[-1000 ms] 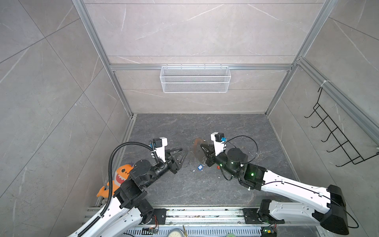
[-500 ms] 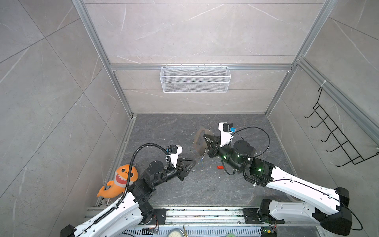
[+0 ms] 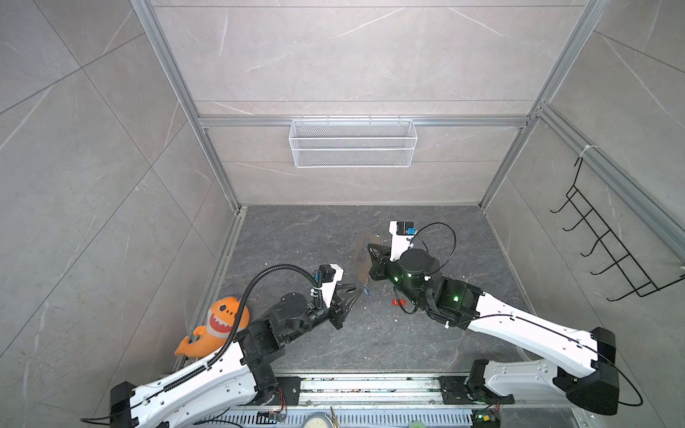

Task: Remove the keys from the keyring

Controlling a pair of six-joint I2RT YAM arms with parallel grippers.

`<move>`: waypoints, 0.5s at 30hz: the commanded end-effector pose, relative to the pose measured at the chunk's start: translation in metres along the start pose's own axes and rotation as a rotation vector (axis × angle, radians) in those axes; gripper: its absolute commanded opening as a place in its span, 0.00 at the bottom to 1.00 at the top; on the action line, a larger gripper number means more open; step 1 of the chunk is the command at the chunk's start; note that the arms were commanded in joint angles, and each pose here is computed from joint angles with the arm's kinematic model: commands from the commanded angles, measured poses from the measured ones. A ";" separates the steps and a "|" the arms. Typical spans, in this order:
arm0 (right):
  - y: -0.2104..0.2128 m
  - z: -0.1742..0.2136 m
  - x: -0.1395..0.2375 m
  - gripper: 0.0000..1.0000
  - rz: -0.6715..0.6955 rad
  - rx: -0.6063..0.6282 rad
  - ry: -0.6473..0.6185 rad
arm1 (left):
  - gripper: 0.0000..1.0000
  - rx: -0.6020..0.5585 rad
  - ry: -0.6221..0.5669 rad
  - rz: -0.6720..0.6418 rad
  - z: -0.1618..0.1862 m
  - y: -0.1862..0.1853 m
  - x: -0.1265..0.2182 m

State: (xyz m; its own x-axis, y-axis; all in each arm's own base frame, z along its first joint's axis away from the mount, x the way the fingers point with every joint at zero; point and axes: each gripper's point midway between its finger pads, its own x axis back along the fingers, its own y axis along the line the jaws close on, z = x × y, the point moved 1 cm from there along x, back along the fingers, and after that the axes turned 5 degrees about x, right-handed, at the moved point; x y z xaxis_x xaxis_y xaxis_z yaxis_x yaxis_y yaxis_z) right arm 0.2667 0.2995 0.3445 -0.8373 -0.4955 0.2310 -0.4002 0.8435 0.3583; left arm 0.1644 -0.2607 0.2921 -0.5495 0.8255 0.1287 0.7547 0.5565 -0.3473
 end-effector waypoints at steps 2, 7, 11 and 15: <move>-0.001 -0.023 0.004 0.00 0.027 -0.058 -0.058 | 0.25 -0.053 -0.041 -0.014 -0.017 -0.003 -0.002; -0.001 -0.020 0.002 0.00 0.033 -0.063 -0.047 | 0.25 -0.075 -0.033 -0.045 -0.015 0.001 -0.007; -0.001 -0.020 0.004 0.00 0.026 -0.059 -0.045 | 0.30 -0.087 0.002 -0.043 -0.013 0.000 -0.006; 0.004 -0.021 0.008 0.00 -0.019 -0.057 -0.050 | 0.37 -0.076 0.046 -0.004 0.002 -0.004 -0.012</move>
State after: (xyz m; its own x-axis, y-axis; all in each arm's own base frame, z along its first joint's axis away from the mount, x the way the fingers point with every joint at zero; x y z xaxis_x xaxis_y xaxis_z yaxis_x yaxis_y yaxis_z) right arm 0.2682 0.2964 0.3483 -0.8478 -0.4783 0.2292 -0.3773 0.8476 0.3731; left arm 0.1719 -0.2665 0.2773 -0.5656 0.7995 0.2022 0.7476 0.6006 -0.2835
